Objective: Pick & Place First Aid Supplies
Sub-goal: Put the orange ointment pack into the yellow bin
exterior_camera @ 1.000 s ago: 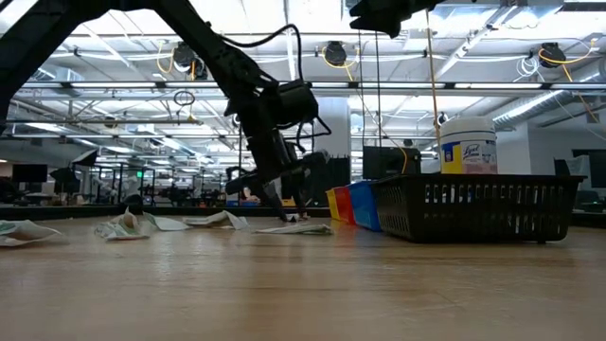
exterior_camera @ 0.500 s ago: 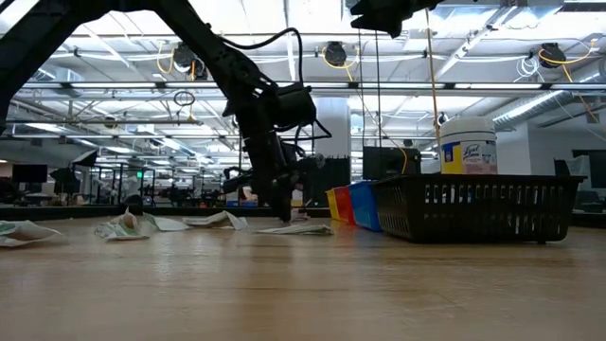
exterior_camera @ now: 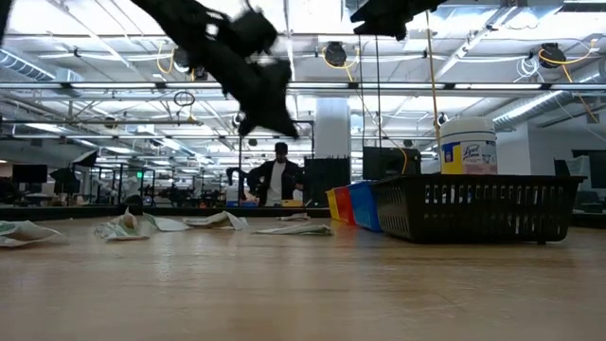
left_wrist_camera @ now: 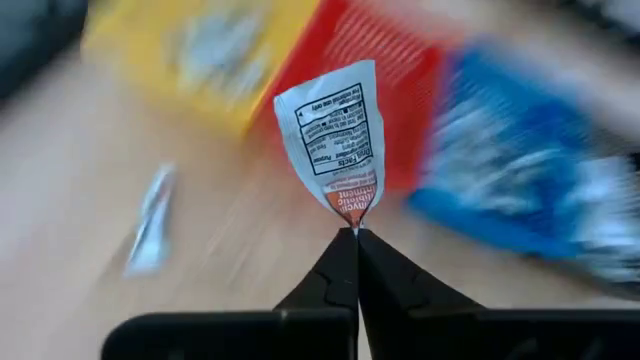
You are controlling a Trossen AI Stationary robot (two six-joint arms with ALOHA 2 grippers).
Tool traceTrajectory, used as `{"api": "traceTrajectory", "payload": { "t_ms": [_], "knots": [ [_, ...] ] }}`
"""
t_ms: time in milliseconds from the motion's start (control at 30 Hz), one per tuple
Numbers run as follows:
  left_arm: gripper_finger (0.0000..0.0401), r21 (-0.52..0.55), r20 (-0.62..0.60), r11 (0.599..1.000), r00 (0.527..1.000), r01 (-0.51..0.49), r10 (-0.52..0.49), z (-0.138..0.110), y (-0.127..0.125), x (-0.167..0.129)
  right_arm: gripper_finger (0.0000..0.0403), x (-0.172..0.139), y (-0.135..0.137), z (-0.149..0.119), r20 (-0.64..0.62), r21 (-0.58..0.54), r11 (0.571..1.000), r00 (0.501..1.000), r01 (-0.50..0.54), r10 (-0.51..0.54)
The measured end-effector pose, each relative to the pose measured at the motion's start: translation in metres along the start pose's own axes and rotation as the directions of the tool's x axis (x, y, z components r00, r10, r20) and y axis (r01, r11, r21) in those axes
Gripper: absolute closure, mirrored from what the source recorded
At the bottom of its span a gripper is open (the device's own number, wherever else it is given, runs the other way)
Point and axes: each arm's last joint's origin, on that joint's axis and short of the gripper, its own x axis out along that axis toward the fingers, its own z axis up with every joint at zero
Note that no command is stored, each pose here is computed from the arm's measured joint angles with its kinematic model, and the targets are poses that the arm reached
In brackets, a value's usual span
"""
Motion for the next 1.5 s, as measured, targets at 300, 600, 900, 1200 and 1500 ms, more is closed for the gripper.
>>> {"api": "traceTrajectory", "payload": {
  "t_ms": [300,600,900,1200,1500],
  "knots": [
    [0.0401,0.268,0.439,0.951,0.859,0.153,-0.262,-0.022,-0.001,-0.067,0.0193,0.023,0.010,-0.006,-0.006,0.108,0.990,0.996,-0.092,0.093],
    [0.0401,0.342,0.531,0.933,0.795,0.113,-0.292,-0.015,-0.006,-0.088,0.0193,0.073,0.041,-0.008,0.120,0.145,0.958,0.966,-0.245,0.229],
    [0.0401,0.370,0.550,0.925,0.781,0.090,-0.296,-0.005,-0.011,-0.094,0.0195,0.106,0.064,-0.023,0.106,0.130,0.973,0.979,-0.190,0.177],
    [0.0401,0.400,0.536,0.910,0.778,0.107,-0.327,-0.007,-0.021,-0.092,0.0337,0.108,0.065,-0.029,0.044,0.117,0.984,0.990,-0.137,0.133],
    [0.0398,0.361,0.542,0.922,0.773,0.140,-0.330,-0.007,-0.022,-0.093,0.0401,0.108,0.062,-0.031,0.030,0.092,0.987,0.991,-0.132,0.129]
  ]
}}
